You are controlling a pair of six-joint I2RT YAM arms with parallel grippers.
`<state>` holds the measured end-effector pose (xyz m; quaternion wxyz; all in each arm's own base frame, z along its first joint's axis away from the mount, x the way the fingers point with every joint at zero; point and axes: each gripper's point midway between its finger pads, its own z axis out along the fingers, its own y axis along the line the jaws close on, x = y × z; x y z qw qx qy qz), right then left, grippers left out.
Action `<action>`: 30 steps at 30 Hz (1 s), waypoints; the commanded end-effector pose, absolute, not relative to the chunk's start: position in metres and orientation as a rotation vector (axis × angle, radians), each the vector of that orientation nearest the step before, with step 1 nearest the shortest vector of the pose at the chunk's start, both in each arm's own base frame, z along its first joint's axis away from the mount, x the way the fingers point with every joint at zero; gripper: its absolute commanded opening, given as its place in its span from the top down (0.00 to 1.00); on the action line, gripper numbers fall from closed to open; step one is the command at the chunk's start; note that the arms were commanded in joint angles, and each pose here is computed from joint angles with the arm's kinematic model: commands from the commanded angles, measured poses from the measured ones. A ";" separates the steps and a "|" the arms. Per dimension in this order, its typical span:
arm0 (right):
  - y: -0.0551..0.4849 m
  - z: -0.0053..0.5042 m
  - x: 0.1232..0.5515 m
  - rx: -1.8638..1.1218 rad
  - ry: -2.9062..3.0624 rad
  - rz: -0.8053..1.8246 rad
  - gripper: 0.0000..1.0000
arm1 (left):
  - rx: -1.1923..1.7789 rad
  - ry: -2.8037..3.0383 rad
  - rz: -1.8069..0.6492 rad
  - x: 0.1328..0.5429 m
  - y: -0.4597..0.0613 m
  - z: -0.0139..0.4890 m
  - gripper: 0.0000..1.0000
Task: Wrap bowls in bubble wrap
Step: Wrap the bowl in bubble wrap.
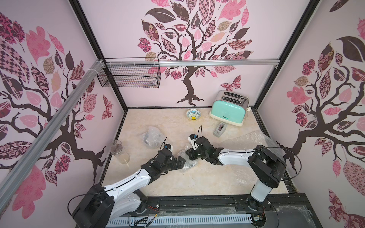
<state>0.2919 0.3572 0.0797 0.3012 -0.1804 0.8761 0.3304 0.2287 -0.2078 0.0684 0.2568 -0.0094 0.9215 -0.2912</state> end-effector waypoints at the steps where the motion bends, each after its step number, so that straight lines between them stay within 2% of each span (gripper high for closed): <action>1: 0.353 0.086 0.290 -0.475 2.326 0.881 0.94 | 0.027 2.437 -0.796 0.246 -0.215 0.079 0.11; 4: 0.353 0.090 0.288 -0.478 2.325 0.891 0.93 | 0.009 2.438 -0.818 0.250 -0.214 0.073 0.17; 8: 0.352 0.100 0.286 -0.483 2.314 0.902 0.87 | 0.020 2.451 -0.813 0.252 -0.210 0.069 0.32; 9: 0.352 0.103 0.285 -0.486 2.311 0.903 0.84 | 0.029 2.456 -0.812 0.252 -0.211 0.068 0.34; 11: 0.350 0.113 0.286 -0.489 2.300 0.901 0.64 | 0.044 2.470 -0.815 0.251 -0.212 0.067 0.37; 12: 0.347 0.119 0.287 -0.485 2.292 0.894 0.57 | 0.058 2.473 -0.827 0.250 -0.215 0.067 0.39; 14: 0.339 0.133 0.290 -0.489 2.261 0.868 0.45 | 0.069 2.478 -0.842 0.250 -0.218 0.068 0.40; 18: 0.313 0.154 0.292 -0.513 2.176 0.740 0.31 | 0.088 2.506 -0.812 0.250 -0.216 0.065 0.41; 23: 0.290 0.140 0.280 -0.601 2.153 0.627 0.13 | 0.099 2.527 -0.825 0.246 -0.214 0.064 0.43; 30: 0.313 0.116 0.284 -0.696 2.202 0.663 0.07 | 0.115 2.548 -0.838 0.244 -0.216 0.061 0.43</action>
